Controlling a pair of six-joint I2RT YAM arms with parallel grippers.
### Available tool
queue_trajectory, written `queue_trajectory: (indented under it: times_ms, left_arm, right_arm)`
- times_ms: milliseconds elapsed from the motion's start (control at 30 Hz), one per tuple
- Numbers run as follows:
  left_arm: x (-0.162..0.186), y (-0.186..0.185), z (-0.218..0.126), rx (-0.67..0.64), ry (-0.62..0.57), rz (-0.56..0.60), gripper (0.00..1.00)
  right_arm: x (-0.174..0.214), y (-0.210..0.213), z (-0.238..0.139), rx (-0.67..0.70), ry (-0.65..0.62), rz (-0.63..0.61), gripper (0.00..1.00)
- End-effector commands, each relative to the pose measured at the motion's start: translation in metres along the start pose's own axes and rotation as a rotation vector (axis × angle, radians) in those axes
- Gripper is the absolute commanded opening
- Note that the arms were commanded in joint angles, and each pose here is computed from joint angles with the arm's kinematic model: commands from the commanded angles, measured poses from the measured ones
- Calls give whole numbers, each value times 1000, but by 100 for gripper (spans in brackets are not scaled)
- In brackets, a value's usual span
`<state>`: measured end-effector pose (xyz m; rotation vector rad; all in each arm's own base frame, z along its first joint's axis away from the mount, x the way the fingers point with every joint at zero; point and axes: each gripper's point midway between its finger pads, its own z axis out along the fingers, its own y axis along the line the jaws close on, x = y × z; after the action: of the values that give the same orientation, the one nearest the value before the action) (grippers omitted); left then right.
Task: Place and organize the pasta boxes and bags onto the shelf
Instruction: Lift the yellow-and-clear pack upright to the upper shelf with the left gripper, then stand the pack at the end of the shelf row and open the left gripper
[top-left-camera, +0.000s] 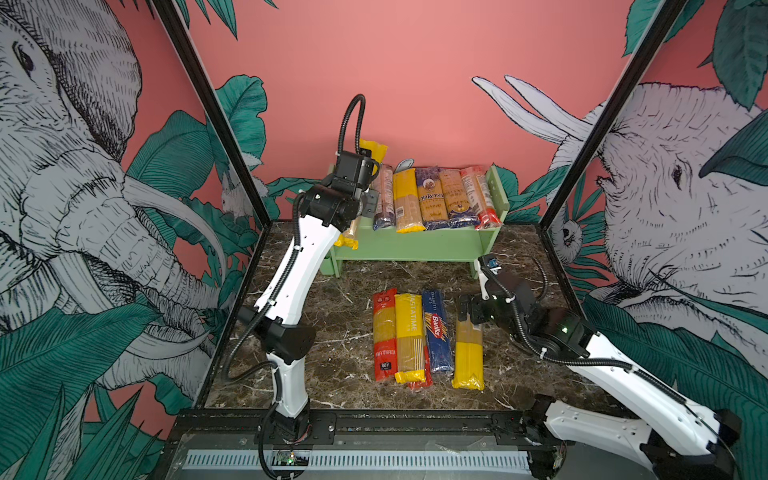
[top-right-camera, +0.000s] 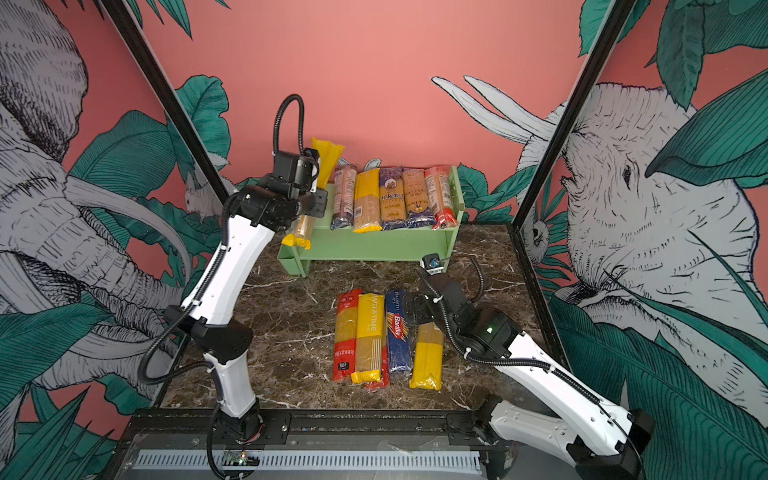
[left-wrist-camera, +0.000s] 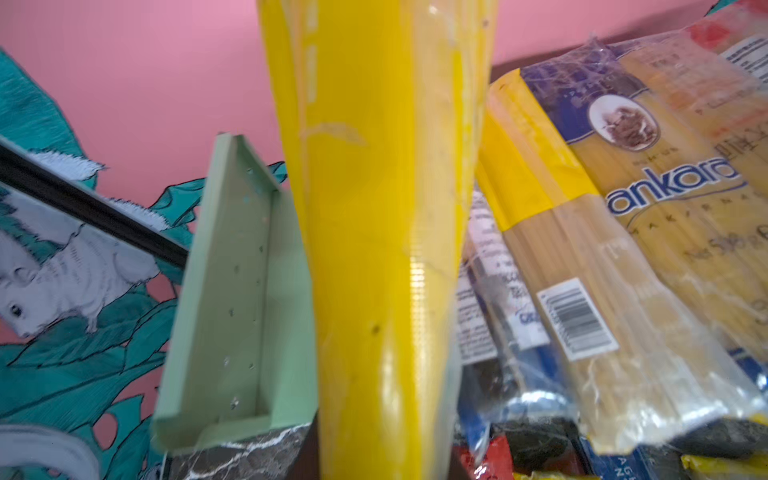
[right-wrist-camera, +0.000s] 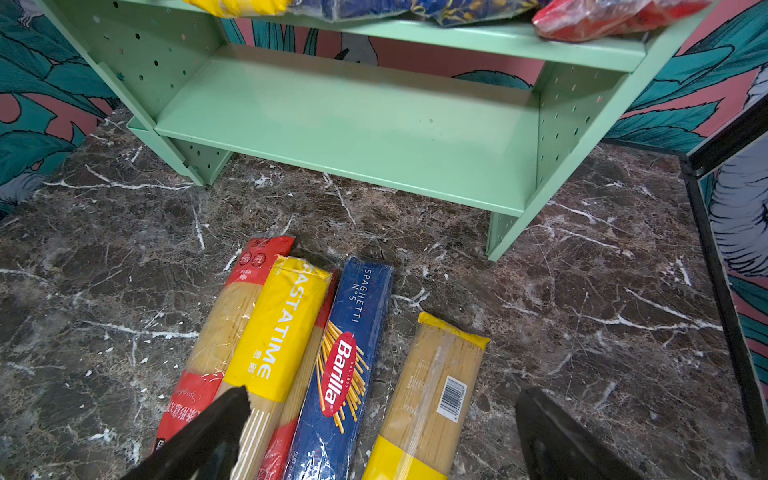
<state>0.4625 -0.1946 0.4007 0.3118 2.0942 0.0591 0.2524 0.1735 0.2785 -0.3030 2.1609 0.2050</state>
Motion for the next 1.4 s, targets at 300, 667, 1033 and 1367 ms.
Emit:
queue_trajectory:
  times_ms: [300,667,1033,1367]
  left_arm:
    - [-91,28,-14,-4,-344,-152,0]
    - [-82,45,23,18,-314,-238,2]
    - [-71,44,45,61,-271,-271,23]
    - [-65,40,53,80,-249,-273,46]
  right_arm:
    - [-16,-10,-1,56,6,-11,99]
    - [-16,-12,2,73,25,0,99]
    - [-17,-12,3,77,27,4,99]
    - [-16,-18,-2,91,20,7,99]
